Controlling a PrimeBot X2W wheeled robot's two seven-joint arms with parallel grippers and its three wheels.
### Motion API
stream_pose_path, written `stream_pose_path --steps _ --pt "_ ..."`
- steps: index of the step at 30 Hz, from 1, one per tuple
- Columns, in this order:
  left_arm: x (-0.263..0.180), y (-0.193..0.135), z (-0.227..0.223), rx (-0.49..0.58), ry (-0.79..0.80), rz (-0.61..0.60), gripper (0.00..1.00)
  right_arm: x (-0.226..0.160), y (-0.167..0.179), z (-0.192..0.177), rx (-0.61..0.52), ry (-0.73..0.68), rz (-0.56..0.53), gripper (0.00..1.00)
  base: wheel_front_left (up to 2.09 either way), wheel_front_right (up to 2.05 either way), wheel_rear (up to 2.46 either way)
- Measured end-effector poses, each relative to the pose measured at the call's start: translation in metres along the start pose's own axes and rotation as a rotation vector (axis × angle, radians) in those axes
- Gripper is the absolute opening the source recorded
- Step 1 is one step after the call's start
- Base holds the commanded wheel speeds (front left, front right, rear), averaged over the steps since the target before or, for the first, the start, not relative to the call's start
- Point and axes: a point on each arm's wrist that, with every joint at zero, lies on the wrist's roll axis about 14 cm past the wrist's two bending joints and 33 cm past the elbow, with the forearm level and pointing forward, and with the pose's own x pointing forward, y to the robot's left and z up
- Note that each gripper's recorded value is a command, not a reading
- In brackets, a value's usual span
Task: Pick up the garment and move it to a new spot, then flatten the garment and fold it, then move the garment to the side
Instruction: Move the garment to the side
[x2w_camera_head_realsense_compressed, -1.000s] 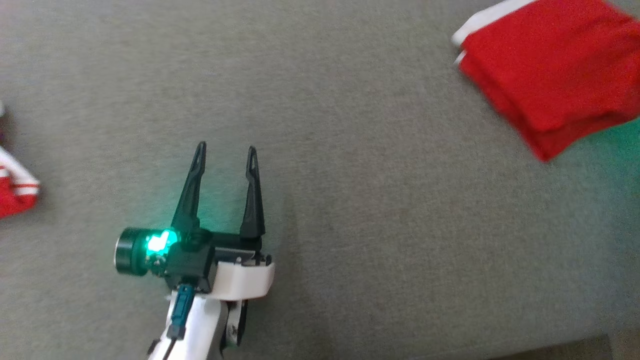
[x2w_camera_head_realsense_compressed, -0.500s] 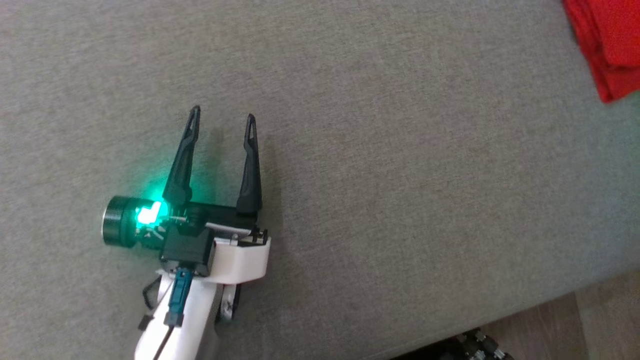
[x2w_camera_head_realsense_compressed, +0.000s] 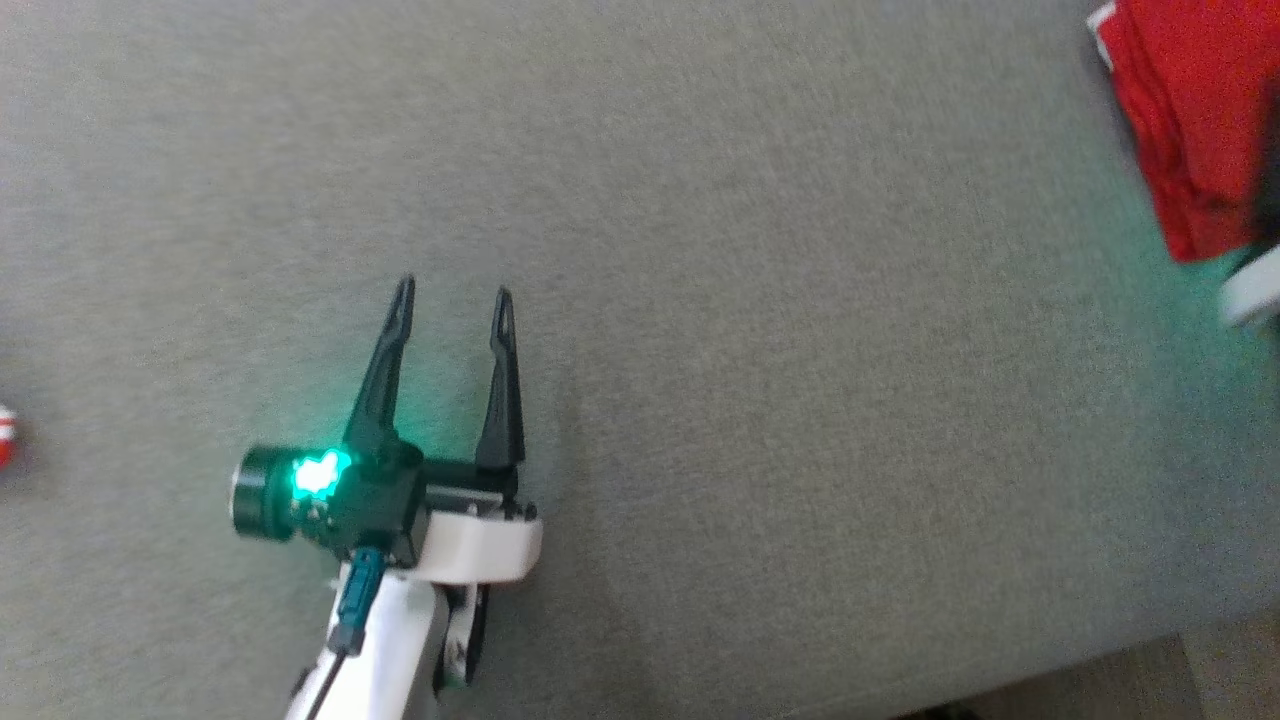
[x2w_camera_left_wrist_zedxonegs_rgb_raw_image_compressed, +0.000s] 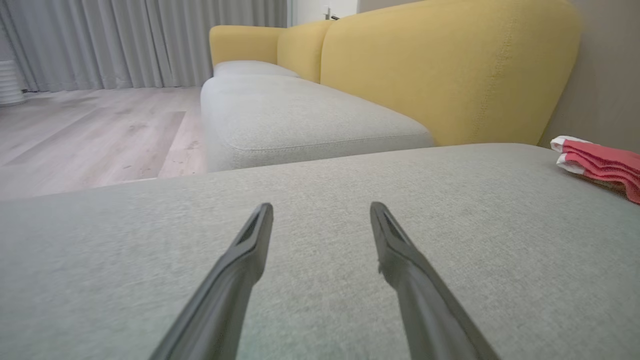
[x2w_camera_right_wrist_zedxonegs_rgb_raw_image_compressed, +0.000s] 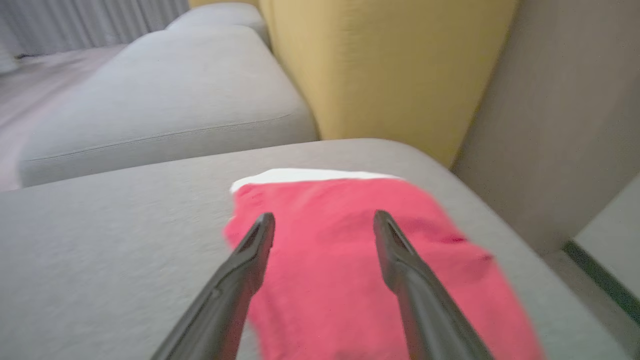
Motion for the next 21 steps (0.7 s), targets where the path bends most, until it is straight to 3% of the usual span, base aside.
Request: stream_pose_path --steps 6,12,15,21 --pt "-0.033 0.019 0.024 0.012 -0.020 0.093 1.00 -0.051 0.103 -0.051 0.124 0.028 0.213 1.00 0.00 0.00 0.00" --pt "-0.079 0.037 0.041 0.012 -0.036 0.170 1.00 -0.098 0.180 -0.035 0.165 -0.060 0.391 1.00 0.00 0.00 0.00" --pt "-0.106 0.045 0.042 0.024 -0.032 0.218 1.00 -0.122 0.195 -0.019 0.139 -0.138 0.430 1.00 0.00 0.00 0.00" --pt "-0.149 0.059 0.059 0.064 -0.090 0.296 1.00 -0.163 0.194 -0.013 0.148 -0.215 0.391 1.00 0.00 0.00 0.00"
